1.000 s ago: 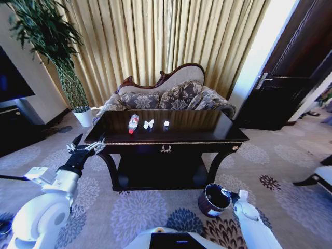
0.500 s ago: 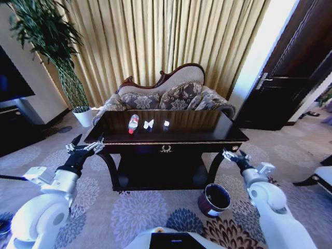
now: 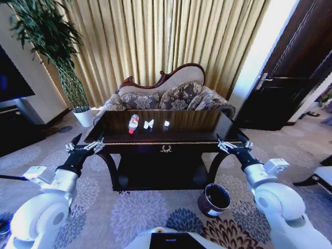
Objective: Move to the front of the table and place the trash on the table into the trash bin.
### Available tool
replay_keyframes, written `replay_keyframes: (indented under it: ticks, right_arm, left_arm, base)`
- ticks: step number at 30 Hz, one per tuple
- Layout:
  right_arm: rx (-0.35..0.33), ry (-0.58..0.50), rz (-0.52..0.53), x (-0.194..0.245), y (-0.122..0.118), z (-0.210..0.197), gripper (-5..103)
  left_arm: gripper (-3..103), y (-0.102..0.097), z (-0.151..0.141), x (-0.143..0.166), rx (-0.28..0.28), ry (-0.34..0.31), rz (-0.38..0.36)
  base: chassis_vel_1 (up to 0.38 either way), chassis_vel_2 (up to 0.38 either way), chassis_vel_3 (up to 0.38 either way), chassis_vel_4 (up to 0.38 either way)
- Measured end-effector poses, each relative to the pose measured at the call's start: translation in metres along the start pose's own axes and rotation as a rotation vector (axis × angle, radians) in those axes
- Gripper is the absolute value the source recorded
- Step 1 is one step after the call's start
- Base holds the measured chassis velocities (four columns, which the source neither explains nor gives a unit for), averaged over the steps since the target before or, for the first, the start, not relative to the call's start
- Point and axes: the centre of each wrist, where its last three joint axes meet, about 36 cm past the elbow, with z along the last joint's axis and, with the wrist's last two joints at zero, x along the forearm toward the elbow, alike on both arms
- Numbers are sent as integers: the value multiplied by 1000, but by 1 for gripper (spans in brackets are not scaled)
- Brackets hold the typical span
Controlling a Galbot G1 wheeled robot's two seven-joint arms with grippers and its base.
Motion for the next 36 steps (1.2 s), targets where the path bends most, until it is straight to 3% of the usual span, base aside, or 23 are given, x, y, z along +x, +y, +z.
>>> replay_keyframes:
  ticks: [36]
  right_arm:
    - [0, 42, -30, -5, 3, 3, 100]
  left_arm:
    - [100, 0, 0, 0, -6, 5, 1]
  base:
    - [-64, 60, 64, -58]
